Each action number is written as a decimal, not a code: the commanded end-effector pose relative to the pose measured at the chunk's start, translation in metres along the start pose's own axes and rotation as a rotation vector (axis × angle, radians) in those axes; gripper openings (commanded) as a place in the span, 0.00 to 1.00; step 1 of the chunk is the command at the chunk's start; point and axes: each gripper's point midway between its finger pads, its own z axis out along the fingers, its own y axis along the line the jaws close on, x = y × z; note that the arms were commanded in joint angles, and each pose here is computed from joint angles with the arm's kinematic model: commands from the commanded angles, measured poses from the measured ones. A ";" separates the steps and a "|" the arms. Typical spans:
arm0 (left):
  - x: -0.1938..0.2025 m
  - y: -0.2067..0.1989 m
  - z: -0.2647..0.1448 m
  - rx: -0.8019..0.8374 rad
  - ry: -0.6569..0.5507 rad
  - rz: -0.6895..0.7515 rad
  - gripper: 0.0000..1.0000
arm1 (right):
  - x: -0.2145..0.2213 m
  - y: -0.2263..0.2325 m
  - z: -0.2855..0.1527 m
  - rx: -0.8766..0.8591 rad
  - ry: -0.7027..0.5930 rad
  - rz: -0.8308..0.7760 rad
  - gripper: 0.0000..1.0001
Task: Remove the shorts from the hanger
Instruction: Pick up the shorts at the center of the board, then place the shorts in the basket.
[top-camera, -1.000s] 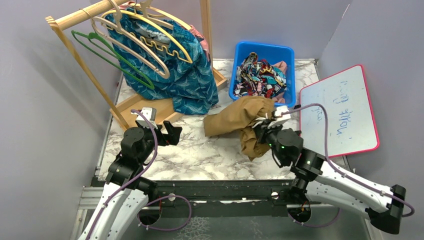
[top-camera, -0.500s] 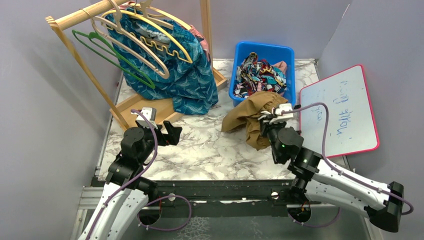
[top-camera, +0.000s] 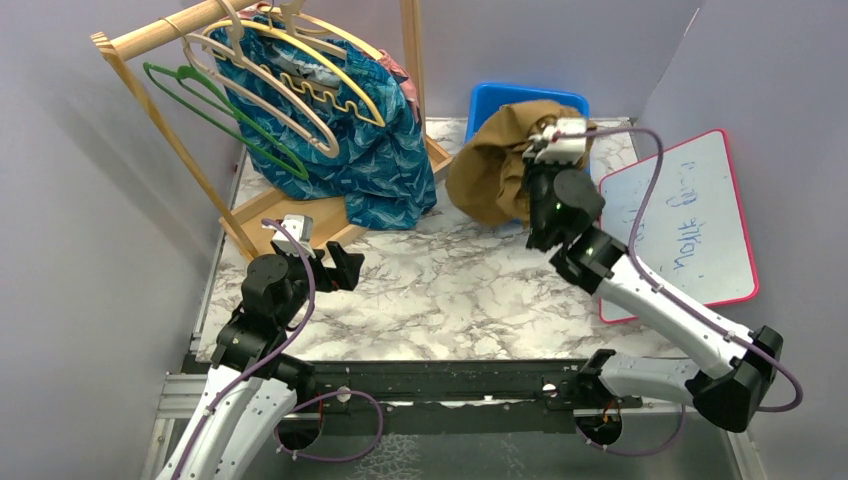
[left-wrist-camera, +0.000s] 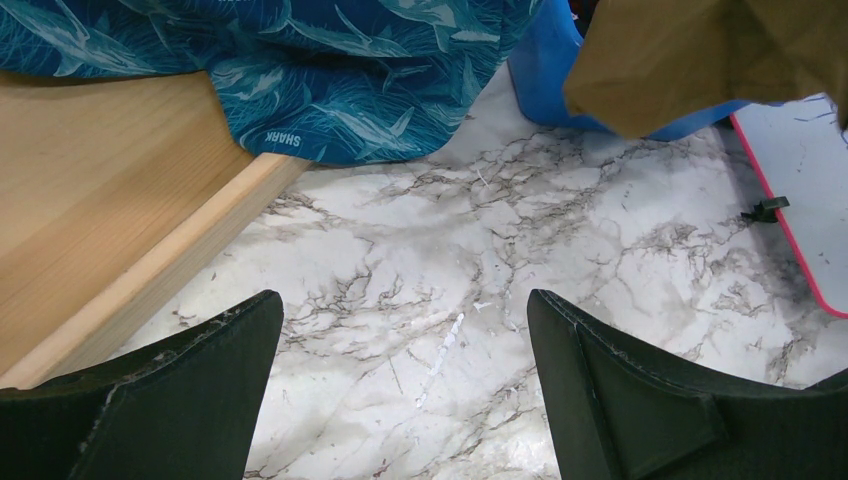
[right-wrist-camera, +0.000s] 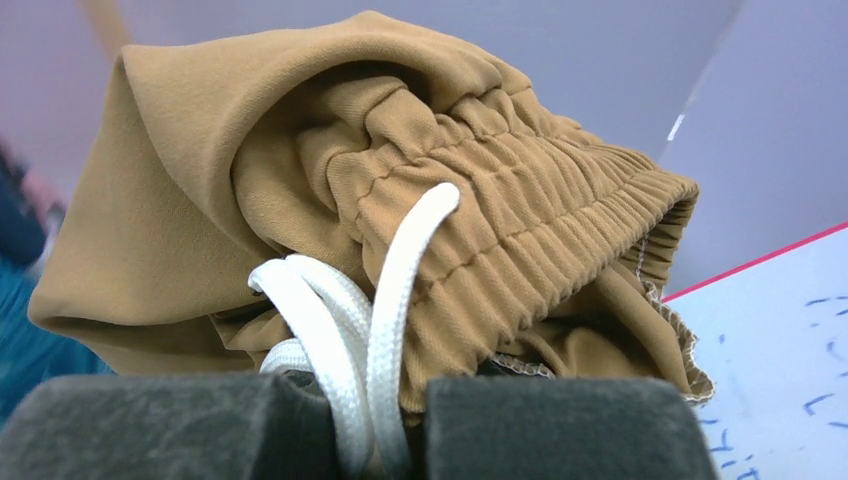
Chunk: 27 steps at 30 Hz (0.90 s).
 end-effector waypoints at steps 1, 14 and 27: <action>-0.006 0.000 -0.001 0.000 -0.024 0.006 0.95 | -0.047 -0.021 0.029 0.041 -0.060 0.052 0.02; -0.007 0.001 -0.002 -0.003 -0.033 0.008 0.95 | -0.031 -0.021 0.114 0.124 0.070 -0.089 0.02; -0.006 0.000 -0.002 0.002 -0.028 0.009 0.95 | 0.145 -0.004 0.202 0.019 0.506 -0.073 0.02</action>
